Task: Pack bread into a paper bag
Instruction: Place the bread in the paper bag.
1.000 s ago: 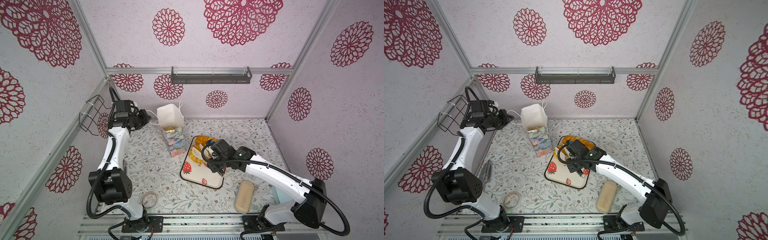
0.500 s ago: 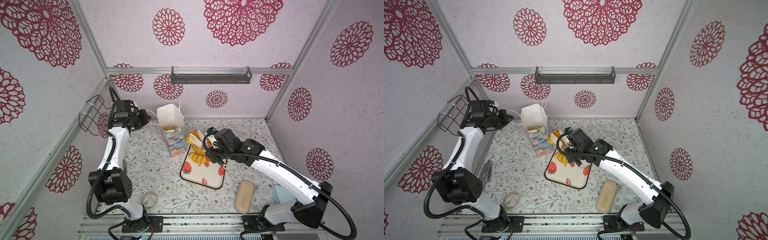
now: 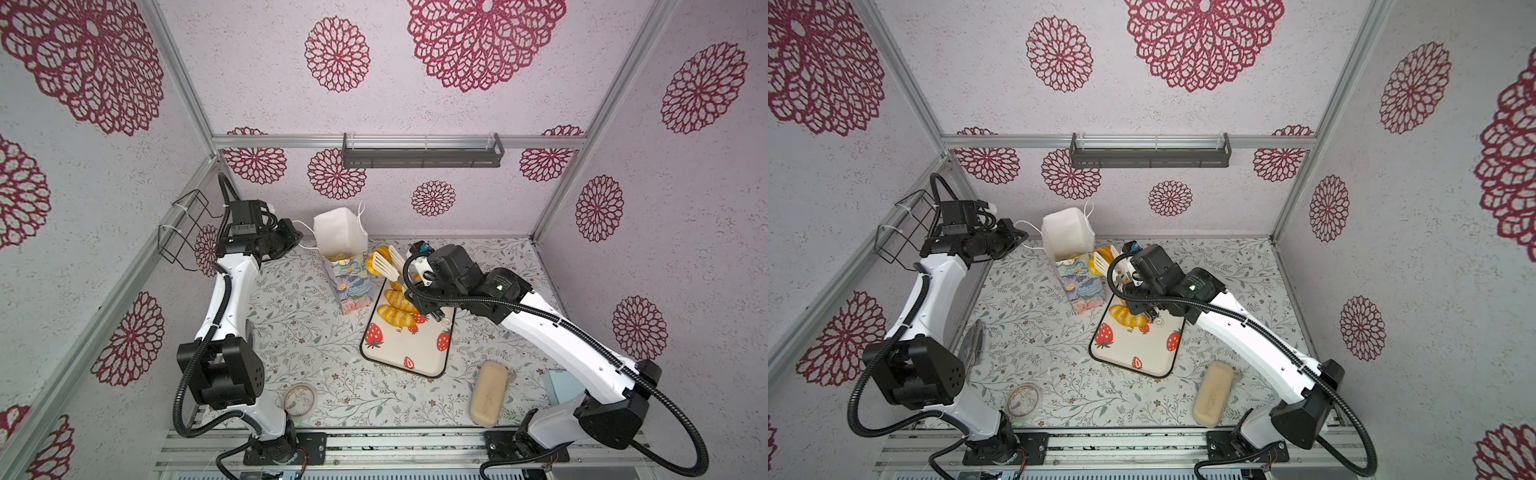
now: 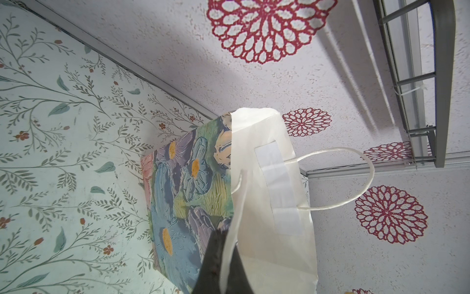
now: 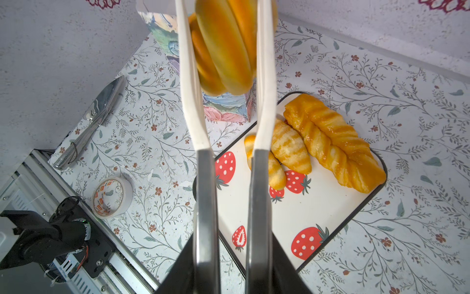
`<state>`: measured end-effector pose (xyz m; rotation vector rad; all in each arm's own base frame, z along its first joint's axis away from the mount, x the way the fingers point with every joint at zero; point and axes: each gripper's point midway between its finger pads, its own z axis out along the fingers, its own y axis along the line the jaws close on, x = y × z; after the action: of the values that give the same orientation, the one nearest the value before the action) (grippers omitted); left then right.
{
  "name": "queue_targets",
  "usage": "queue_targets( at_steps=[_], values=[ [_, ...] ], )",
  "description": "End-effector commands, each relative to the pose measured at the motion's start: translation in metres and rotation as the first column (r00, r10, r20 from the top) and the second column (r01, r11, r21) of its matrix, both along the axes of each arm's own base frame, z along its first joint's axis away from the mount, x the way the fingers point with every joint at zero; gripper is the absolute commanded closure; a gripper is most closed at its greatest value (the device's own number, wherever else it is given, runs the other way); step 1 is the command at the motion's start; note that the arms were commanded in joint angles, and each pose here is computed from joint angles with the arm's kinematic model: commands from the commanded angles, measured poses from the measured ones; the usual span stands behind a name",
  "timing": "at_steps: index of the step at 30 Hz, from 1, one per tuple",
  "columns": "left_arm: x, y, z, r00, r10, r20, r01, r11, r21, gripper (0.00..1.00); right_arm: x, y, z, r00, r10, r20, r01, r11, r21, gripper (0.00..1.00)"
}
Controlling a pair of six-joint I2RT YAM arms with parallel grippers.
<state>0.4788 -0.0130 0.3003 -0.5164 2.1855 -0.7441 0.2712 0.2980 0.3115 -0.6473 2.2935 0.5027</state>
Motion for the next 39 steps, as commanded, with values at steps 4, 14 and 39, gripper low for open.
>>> queue_targets(
  at_steps=[4,14,39],
  values=[
    [0.003,0.001,-0.005,1.000,-0.001,-0.002,0.001,1.000,0.004,1.00,0.013,0.014,0.041,0.994,0.025,0.104,-0.032,0.997,0.071,0.63],
    [0.002,0.001,-0.006,1.000,-0.002,-0.004,0.002,1.000,0.004,1.00,0.032,0.043,0.066,0.984,0.071,0.160,-0.088,0.991,0.100,0.63],
    [0.002,0.001,-0.005,1.000,-0.001,-0.001,0.001,1.000,0.007,1.00,0.106,0.099,0.070,0.983,0.098,0.158,-0.120,0.983,0.139,0.62]
  ],
)
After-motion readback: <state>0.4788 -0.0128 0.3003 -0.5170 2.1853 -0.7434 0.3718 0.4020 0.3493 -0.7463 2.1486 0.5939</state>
